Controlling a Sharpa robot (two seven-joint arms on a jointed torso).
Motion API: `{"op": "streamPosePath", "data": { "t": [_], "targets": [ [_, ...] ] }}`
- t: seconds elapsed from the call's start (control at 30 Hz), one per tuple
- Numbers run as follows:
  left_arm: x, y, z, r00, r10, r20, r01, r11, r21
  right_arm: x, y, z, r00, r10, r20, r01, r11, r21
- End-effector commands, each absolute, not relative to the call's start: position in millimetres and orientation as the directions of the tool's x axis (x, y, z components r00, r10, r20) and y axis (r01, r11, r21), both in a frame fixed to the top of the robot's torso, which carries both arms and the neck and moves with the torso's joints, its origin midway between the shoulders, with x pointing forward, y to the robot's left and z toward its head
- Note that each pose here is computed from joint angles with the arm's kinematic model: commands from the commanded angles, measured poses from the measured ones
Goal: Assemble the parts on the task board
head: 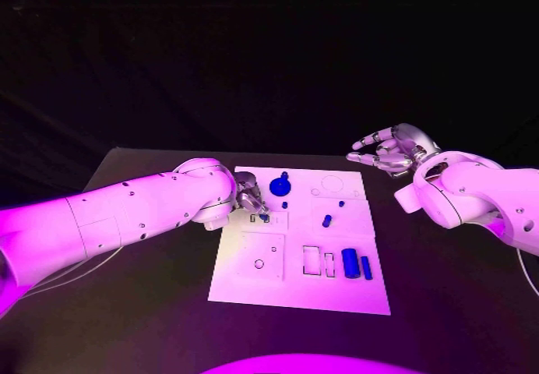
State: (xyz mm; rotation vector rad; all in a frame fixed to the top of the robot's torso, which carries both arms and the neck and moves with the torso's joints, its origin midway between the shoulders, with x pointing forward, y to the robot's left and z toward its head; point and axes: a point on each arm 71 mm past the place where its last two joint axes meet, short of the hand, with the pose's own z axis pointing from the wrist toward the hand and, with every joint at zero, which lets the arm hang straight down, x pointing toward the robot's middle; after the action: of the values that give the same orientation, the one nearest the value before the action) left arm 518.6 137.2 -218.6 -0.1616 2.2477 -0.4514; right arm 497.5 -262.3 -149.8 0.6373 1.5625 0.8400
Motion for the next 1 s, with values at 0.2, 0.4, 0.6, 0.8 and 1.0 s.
{"op": "streamPosePath", "data": {
  "t": [0.2,0.4,0.6,0.8,1.0],
  "targets": [
    [516.6,133.8,-220.8,-0.67,-0.245,-0.701,0.042,0.93,-0.365,497.3,-260.7,-150.7,-0.178,0.792,-0.584,-0.059,0.584,0.81],
    [516.3,132.1,-221.2,-0.669,-0.246,-0.702,0.044,0.929,-0.367,497.4,-260.5,-151.1,-0.18,0.795,-0.579,-0.053,0.579,0.813],
    [516.0,130.9,-222.0,-0.667,-0.246,-0.704,0.046,0.929,-0.368,497.4,-260.3,-151.2,-0.182,0.796,-0.577,-0.052,0.578,0.814],
    [515.3,130.0,-222.9,-0.67,-0.238,-0.704,0.051,0.93,-0.363,497.5,-260.3,-151.3,-0.182,0.796,-0.577,-0.052,0.578,0.814],
    [515.0,129.7,-223.4,-0.673,-0.227,-0.704,0.058,0.933,-0.356,497.7,-260.2,-151.5,-0.183,0.796,-0.577,-0.052,0.578,0.814]
  ]
}}
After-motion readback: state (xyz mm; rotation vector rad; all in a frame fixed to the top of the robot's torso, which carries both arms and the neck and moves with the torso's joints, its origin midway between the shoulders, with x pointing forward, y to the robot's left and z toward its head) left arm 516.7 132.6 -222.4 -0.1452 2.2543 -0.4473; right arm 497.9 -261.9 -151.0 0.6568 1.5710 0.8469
